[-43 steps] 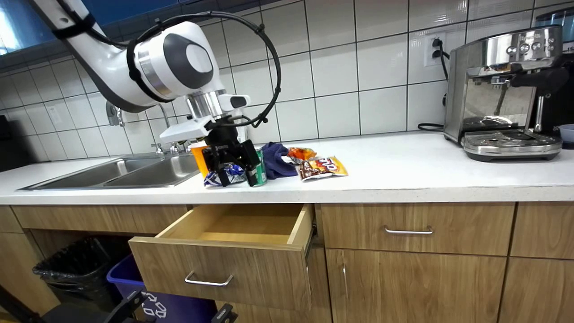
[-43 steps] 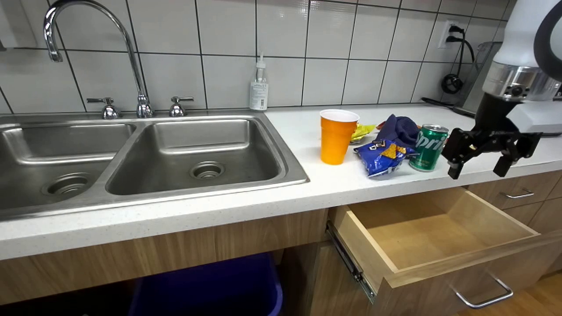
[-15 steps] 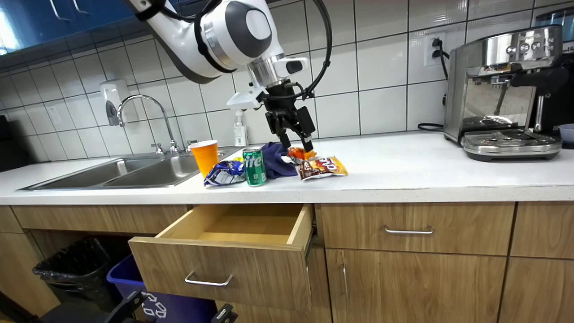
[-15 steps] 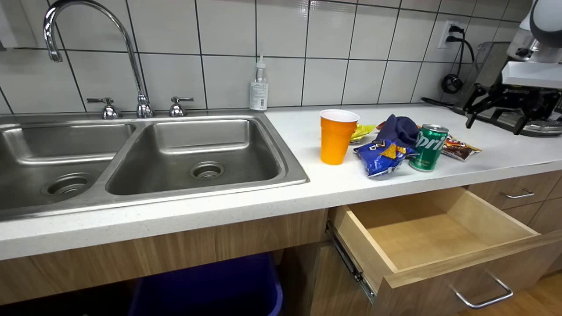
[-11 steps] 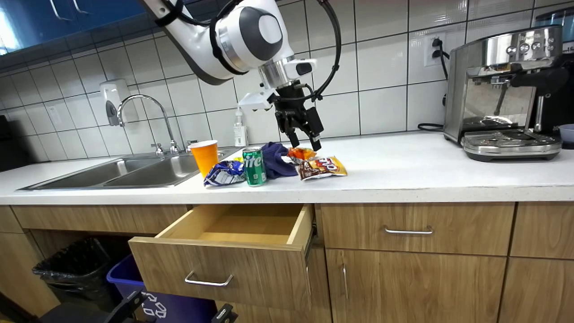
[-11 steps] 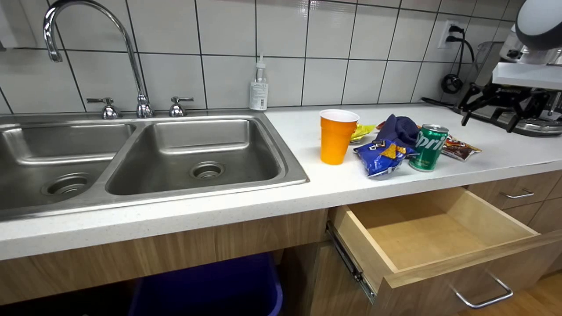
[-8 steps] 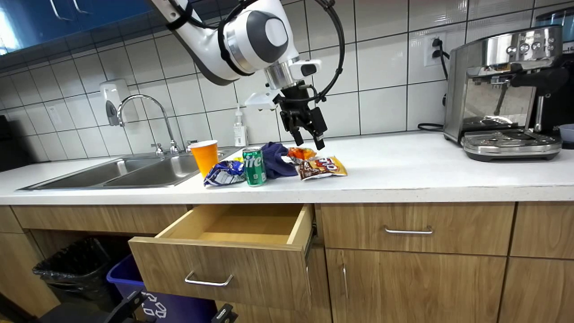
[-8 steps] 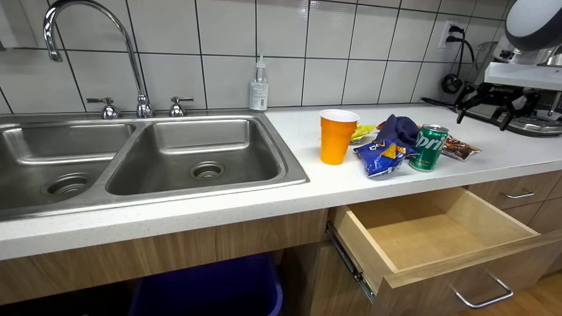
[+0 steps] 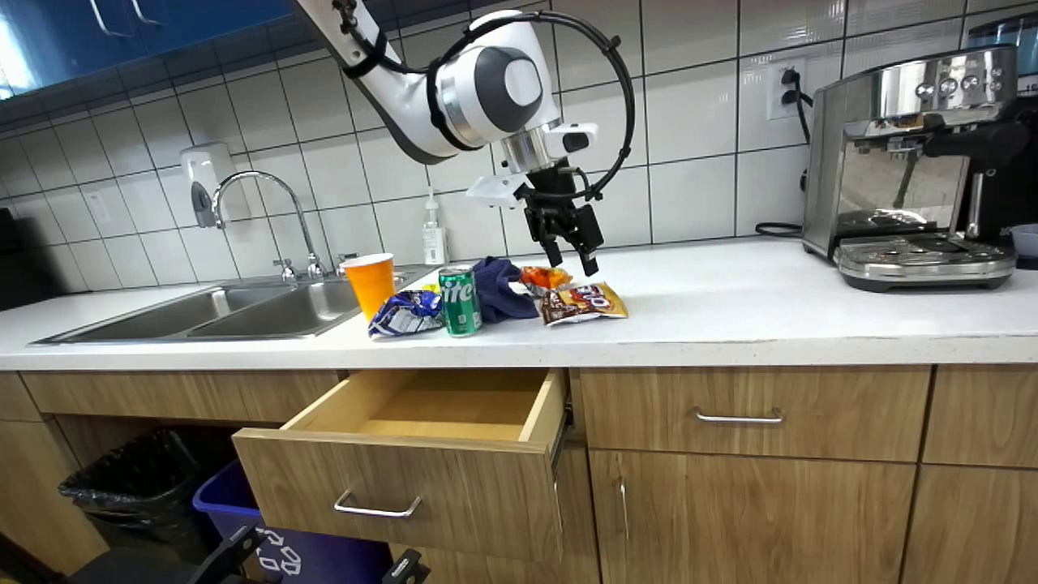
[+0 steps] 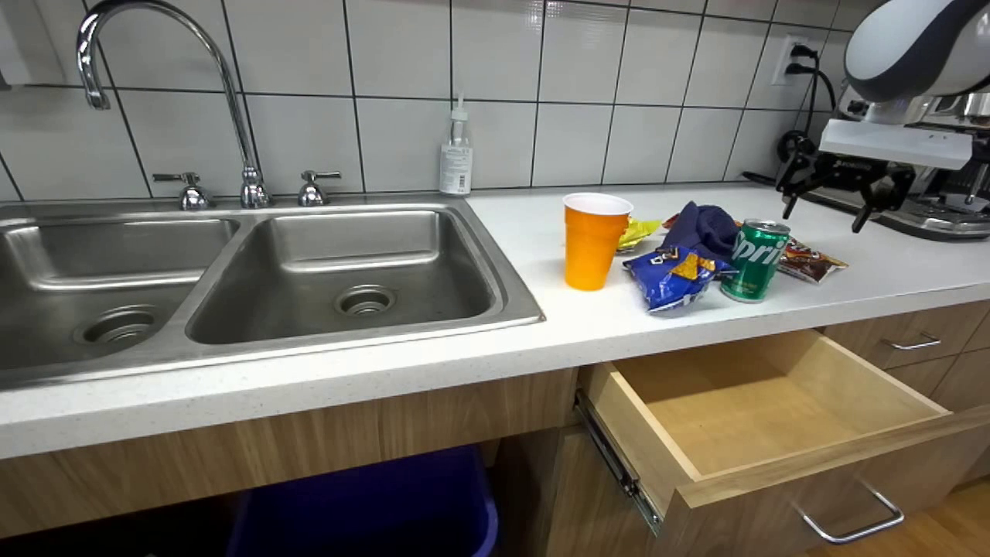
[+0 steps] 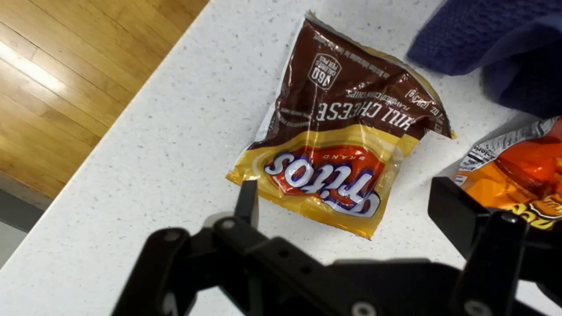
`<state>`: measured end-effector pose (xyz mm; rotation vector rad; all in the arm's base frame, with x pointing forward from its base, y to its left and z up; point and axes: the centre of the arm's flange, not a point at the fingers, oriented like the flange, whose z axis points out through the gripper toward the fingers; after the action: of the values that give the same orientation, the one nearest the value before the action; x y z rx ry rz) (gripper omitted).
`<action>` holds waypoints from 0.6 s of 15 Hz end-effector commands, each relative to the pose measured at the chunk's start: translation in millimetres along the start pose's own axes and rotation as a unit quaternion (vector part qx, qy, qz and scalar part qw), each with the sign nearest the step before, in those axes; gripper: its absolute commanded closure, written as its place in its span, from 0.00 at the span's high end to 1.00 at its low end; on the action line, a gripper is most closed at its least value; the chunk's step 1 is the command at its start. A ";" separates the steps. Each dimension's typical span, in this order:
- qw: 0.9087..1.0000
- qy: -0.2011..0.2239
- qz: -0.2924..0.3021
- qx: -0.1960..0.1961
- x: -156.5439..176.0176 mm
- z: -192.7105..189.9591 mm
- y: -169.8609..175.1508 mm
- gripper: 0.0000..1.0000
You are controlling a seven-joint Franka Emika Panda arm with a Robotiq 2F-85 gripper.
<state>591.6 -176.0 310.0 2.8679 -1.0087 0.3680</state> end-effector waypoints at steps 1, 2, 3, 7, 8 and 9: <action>1.000 -0.015 0.000 -0.012 26.6 14.0 -13.9 1.00; 1.000 -0.017 -0.001 -0.015 28.6 17.3 -16.1 1.00; 1.000 -0.020 -0.003 -0.017 30.4 20.3 -18.8 1.00; 0.999 -0.033 -0.015 -0.024 31.3 30.8 -30.5 1.00; 0.999 -0.036 -0.018 -0.027 30.0 34.1 -33.4 1.00; 0.999 -0.039 -0.020 -0.028 29.4 36.6 -35.6 1.00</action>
<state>627.0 -172.6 284.4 2.8618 -0.9748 0.2693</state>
